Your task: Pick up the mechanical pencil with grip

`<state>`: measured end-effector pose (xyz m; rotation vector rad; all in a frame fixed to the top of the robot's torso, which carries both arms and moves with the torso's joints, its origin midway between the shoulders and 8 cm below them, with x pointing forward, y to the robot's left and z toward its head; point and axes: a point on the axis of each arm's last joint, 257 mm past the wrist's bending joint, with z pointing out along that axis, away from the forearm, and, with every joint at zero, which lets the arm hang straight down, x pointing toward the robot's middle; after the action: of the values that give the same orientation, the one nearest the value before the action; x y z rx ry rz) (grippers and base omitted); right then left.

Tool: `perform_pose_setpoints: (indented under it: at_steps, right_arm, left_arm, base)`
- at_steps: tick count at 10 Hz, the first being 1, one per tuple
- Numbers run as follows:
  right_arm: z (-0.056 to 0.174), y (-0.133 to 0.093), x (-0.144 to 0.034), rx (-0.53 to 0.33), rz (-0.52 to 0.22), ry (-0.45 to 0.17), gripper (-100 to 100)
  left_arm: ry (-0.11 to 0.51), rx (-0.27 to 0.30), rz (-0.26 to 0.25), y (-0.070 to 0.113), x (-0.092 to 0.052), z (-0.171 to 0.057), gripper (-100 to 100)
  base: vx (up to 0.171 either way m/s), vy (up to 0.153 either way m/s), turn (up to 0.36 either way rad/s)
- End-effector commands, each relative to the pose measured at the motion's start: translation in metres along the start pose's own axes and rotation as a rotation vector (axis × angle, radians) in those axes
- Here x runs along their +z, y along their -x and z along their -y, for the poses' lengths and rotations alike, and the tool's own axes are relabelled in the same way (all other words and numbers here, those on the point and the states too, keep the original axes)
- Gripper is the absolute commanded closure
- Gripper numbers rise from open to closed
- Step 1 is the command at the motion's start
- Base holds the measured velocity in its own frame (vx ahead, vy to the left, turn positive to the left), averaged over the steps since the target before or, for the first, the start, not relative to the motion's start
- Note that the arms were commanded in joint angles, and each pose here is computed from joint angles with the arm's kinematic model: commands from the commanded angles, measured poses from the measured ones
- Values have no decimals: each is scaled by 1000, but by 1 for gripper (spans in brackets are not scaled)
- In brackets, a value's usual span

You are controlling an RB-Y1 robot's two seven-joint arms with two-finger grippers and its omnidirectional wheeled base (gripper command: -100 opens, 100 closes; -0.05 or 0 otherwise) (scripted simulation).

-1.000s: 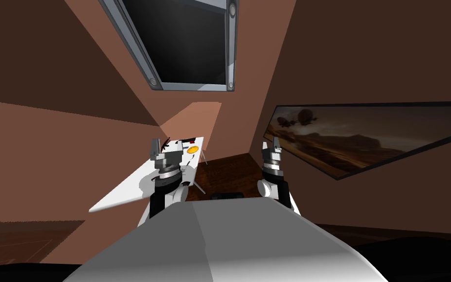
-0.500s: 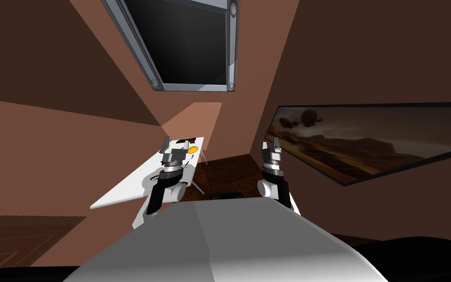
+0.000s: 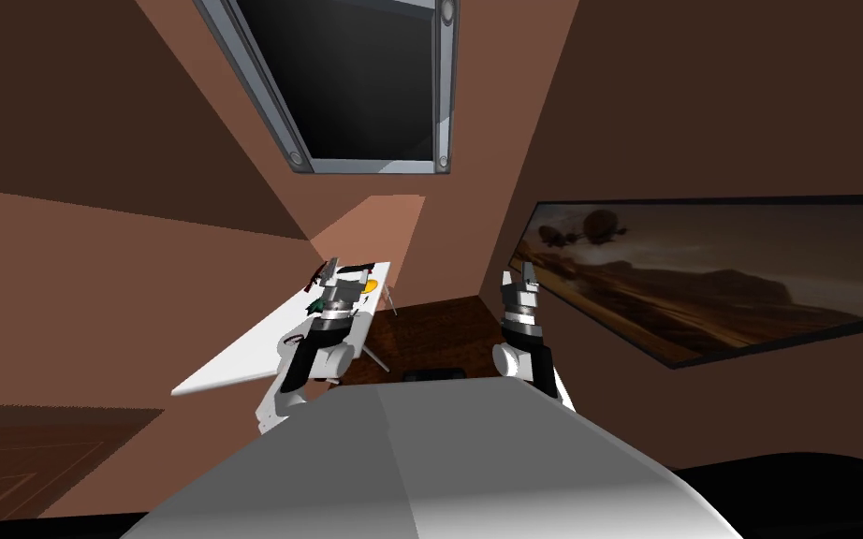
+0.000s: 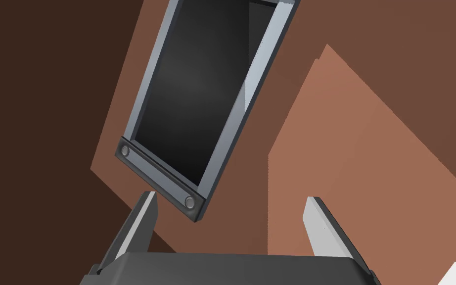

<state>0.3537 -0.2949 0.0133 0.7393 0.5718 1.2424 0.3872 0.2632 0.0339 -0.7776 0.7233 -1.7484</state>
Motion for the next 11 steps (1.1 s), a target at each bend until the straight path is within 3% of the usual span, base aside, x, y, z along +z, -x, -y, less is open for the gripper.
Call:
perform_pose_setpoints:
  at_steps: [1,2,4,5,6,11]
  right_arm:
    - [0,0,0,0,0,0,0]
    - [0,0,0,0,0,0,0]
    - [0,0,0,0,0,0,0]
    - [0,0,0,0,0,0,0]
    - [0,0,0,0,0,0,0]
    - [0,0,0,0,0,0,0]
  left_arm:
    - [38,-49,-1,4,7,-9,-100]
    - [53,-49,5,6,7,-13,-100]
    - [117,-132,10,14,17,-30,-100]
    - [137,-132,19,15,17,-35,-100]
    - [159,-174,19,19,22,-40,-100]
    - [276,-253,64,34,27,-71,-100]
  base:
    - [21,-44,62]
    - [22,-33,30]
    - [30,-49,78]
    - [26,-57,36]
    - [33,-52,52]
    - [26,-34,42]
